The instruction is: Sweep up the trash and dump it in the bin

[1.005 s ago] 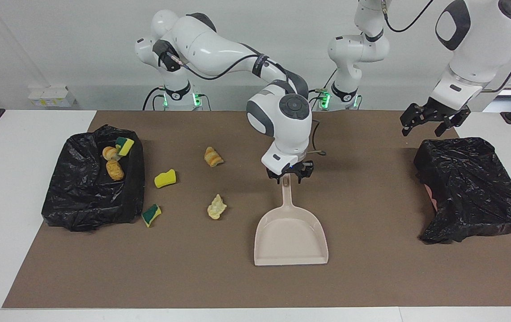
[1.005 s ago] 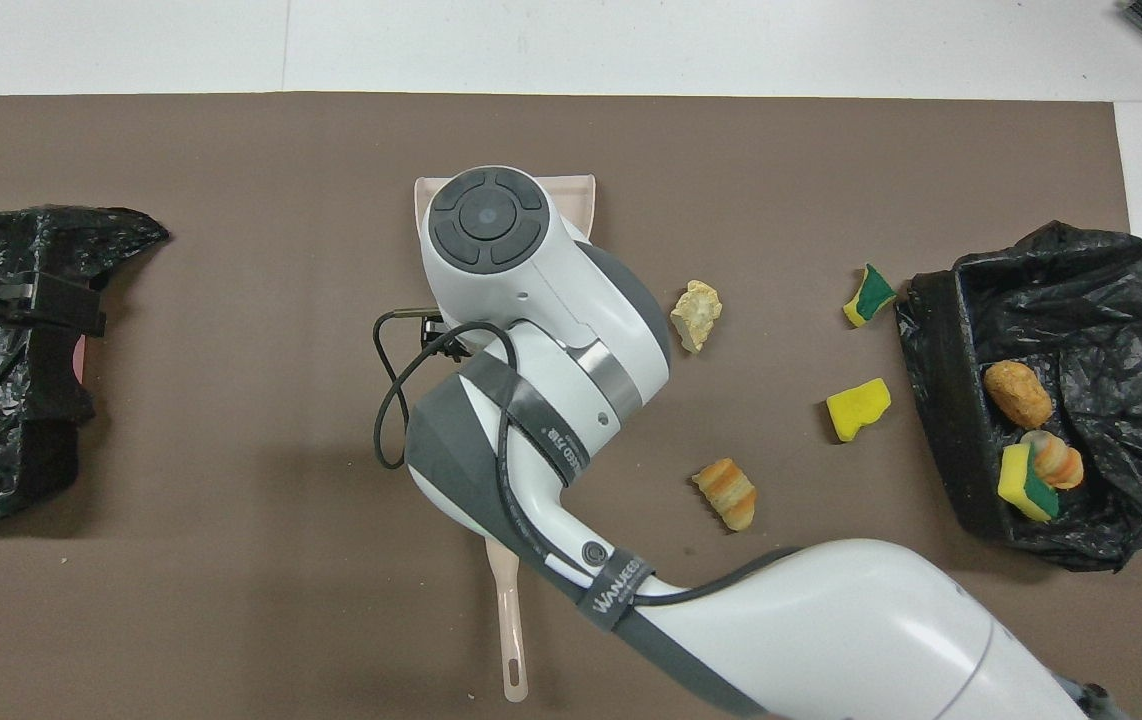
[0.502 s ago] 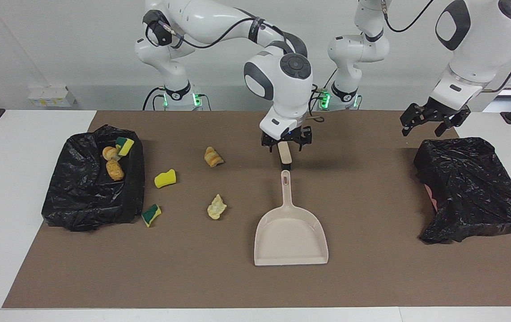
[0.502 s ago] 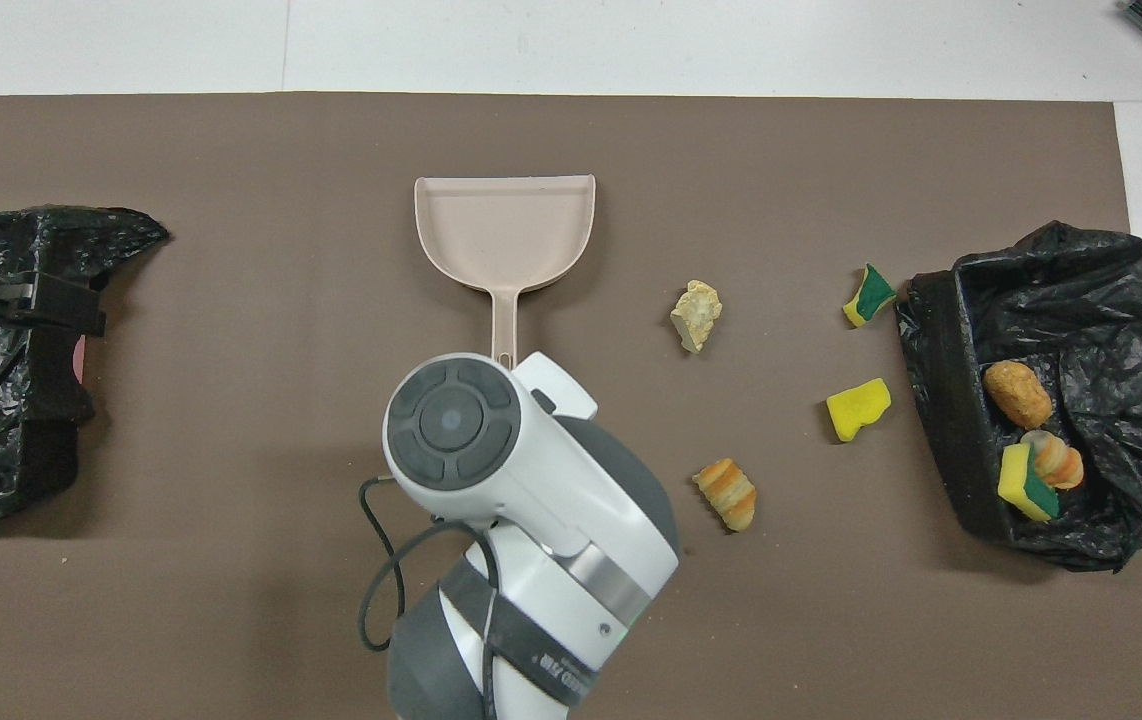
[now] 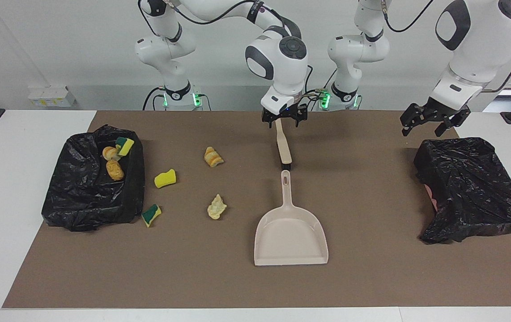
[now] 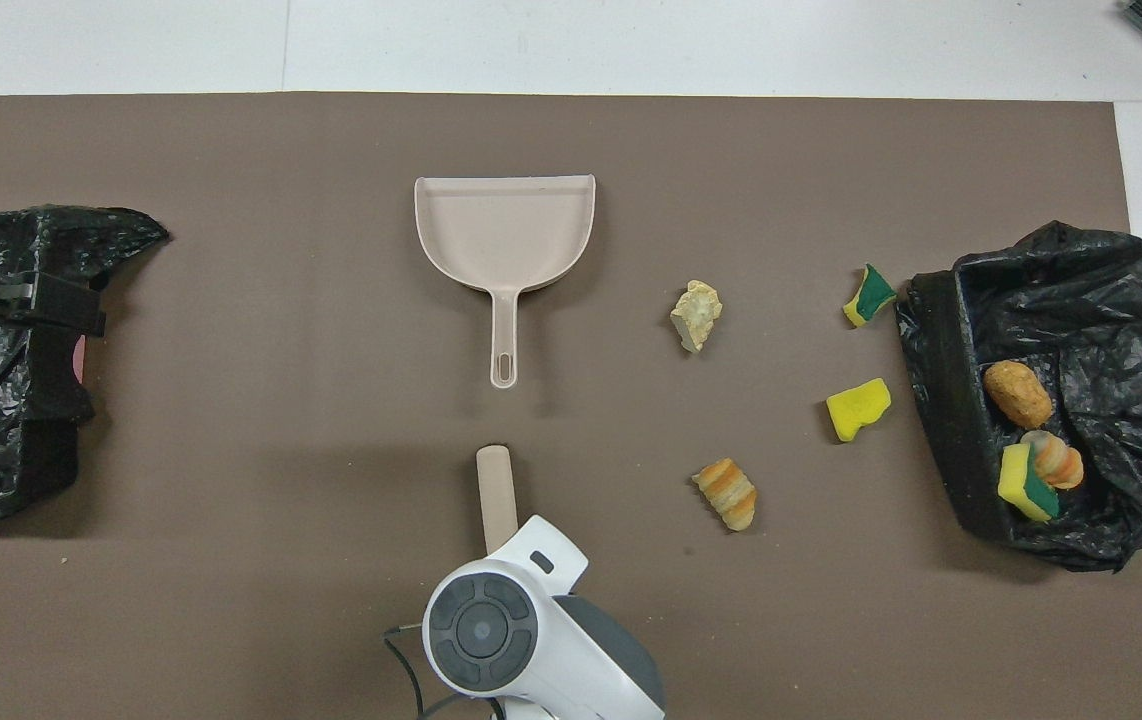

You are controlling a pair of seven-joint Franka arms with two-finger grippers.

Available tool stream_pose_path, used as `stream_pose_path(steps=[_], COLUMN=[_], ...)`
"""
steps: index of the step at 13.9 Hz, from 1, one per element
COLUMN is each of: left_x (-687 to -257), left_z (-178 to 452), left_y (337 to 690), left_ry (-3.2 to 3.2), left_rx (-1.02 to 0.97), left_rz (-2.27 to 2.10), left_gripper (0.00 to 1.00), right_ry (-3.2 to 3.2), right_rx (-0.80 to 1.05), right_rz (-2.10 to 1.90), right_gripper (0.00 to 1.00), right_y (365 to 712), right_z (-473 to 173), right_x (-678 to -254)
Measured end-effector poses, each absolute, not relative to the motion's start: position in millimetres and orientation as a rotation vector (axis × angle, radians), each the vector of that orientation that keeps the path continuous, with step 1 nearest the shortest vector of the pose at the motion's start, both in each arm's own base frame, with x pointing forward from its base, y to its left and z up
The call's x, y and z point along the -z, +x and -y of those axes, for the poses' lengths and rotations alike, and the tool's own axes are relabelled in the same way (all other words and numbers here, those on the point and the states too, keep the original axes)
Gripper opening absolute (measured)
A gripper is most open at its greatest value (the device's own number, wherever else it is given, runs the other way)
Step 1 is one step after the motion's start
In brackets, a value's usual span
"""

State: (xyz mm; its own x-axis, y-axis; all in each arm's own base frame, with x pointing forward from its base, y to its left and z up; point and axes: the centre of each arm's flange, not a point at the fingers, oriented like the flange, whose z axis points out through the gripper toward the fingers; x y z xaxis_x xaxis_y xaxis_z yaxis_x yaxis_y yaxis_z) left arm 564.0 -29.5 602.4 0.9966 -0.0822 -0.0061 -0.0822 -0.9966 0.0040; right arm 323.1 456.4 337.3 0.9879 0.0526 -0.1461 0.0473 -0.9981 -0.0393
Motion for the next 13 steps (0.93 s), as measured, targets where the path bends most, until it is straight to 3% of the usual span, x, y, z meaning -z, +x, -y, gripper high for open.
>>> stream_pose_path(steps=[7,9,10,11,13], left_x=[-602.4,-602.4,-602.4,-602.4,-602.4], left_z=[29.5,29.5,29.5,29.5,29.5], left_y=[564.0,564.0,564.0,564.0,564.0], left_ry=[3.135,3.135,3.135,3.135,3.135], left_rx=[0.01,0.01,0.01,0.01,0.01], left_rz=[0.129,0.129,0.129,0.129,0.129], left_gripper=[1.0,1.0,1.0,1.0,1.0], right_ry=[-3.099,-3.099,-3.099,-3.098,-3.1], right_rx=[-0.214,-0.212,-0.212,-0.211,-0.207], right_rz=[0.085,0.079,0.079,0.079,0.087], right_gripper=[0.96,0.81,0.81,0.75,0.5], right_y=[306.5,307.4,307.5,307.4,306.0], right_z=[-457.2,-456.7,-456.6,-456.6,-457.6], right_x=[-330.2,-331.1,-331.1,-331.2,-331.6])
